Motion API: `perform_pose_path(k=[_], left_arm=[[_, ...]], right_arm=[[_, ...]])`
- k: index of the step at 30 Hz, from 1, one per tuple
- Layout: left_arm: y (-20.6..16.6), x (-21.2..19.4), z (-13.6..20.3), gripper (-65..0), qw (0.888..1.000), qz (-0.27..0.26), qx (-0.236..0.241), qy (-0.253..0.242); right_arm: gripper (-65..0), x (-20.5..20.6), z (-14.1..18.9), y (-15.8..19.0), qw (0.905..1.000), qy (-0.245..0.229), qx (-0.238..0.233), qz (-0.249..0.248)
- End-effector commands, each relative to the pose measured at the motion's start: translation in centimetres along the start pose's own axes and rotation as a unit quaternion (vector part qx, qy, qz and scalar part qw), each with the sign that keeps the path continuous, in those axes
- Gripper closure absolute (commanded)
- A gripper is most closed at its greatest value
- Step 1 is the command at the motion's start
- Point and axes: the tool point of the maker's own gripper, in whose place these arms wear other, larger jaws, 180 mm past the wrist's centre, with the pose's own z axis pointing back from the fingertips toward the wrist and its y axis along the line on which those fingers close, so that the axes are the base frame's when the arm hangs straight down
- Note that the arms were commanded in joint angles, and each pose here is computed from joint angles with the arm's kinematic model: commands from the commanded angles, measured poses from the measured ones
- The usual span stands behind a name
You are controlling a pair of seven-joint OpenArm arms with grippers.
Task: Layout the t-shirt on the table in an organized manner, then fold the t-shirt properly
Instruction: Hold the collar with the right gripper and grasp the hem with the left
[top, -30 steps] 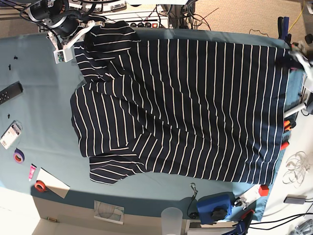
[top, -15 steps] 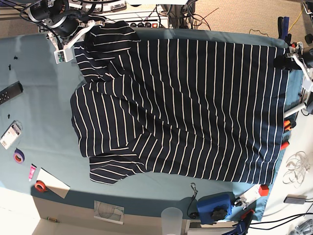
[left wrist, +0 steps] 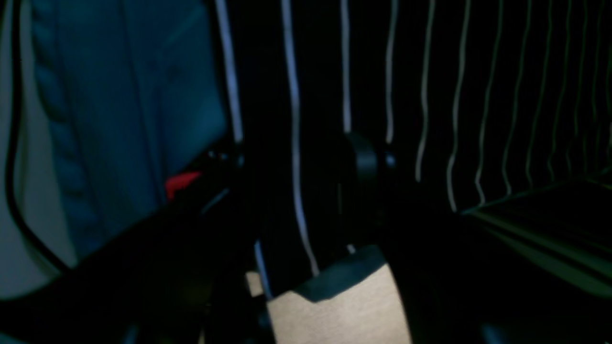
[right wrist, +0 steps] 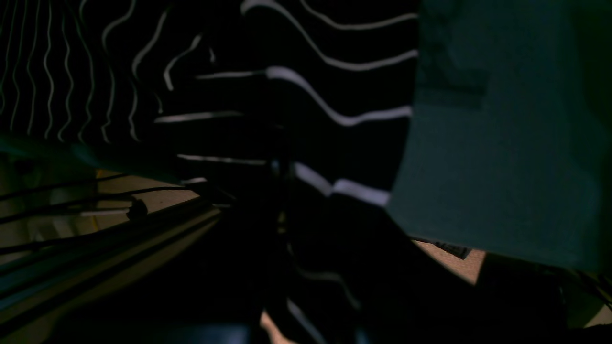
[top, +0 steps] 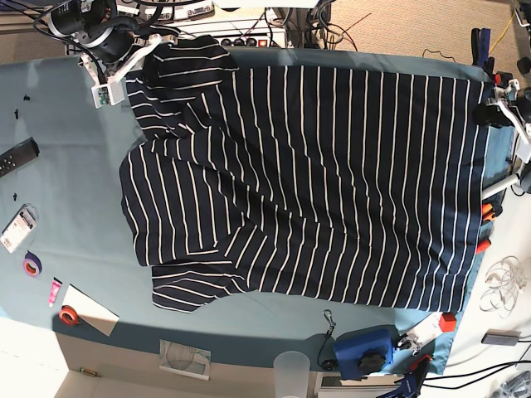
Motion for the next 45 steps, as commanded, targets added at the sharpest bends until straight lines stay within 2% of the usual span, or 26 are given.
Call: perform_pose_path(k=[1,6,9,11,15,16,19,22,28,32,35,38,39,42,43,45], left_arm=[[1.0,-1.7,0.4,-26.2,0.999,-0.001,0.022,0.039],[-1.0,-3.8,-1.4,-26.0,0.998,0.003,-0.012,0.060],[-1.8,-4.2,-2.1,-25.1,0.998,0.007,-0.025,0.057],[-1.9,-4.0,-2.2,-20.5,0.998,0.008,-0.026,0.051],[-1.6,-3.7,-1.9,-1.2,0.999,0.005,-0.021,0.048],[-1.6,-3.7,-1.9,0.0,0.999,0.005,-0.021,0.048],[-1.4,-3.5,-1.9,0.0,0.998,0.028,-0.014,0.047],[-1.8,-2.3,-1.4,0.0,0.998,0.040,-0.029,0.028],[-3.2,1.0,1.2,0.0,0.998,-0.010,-0.064,-0.018],[-4.4,4.0,4.2,0.0,0.991,-0.034,-0.089,-0.092],[-3.5,5.1,6.0,0.0,0.989,-0.032,-0.070,-0.126],[-2.7,4.1,6.3,0.0,0.991,-0.024,-0.056,-0.118],[-2.6,3.3,6.2,-0.9,0.993,-0.019,-0.054,-0.107],[-2.1,0.3,6.1,-22.7,0.996,-0.003,-0.049,-0.070],[-2.0,-0.7,6.1,-27.9,0.997,0.005,-0.048,-0.058],[-1.8,-2.3,6.1,-30.9,0.998,0.024,-0.044,-0.038]], right_arm=[[0.0,0.6,0.4,0.0,0.9999,-0.012,-0.002,0.008],[0.0,0.6,0.4,0.0,0.9999,-0.013,0.000,0.007],[0.0,0.6,0.4,-0.2,0.9999,-0.012,-0.002,0.012],[0.0,0.7,0.6,-0.6,0.9997,-0.010,-0.007,0.022],[0.0,1.0,0.9,-1.3,0.9991,-0.006,-0.014,0.039],[0.0,1.0,0.9,-1.5,0.9990,-0.005,-0.016,0.042],[0.0,1.1,0.9,-1.5,0.9989,-0.006,-0.015,0.044],[0.0,2.6,1.0,-0.1,0.9976,-0.049,0.021,0.044],[0.0,4.6,1.7,2.5,0.9892,-0.108,0.095,0.027],[0.0,5.6,2.2,3.8,0.9816,-0.137,0.132,0.018],[0.0,5.6,2.3,4.0,0.9808,-0.138,0.137,0.018],[0.0,5.4,2.2,3.9,0.9820,-0.130,0.136,0.019],[0.0,5.3,2.2,3.9,0.9823,-0.128,0.136,0.019],[0.0,5.2,2.2,3.9,0.9827,-0.125,0.135,0.020],[0.0,5.1,2.1,3.8,0.9832,-0.123,0.133,0.020],[0.0,4.9,2.0,3.5,0.9852,-0.116,0.124,0.022]])
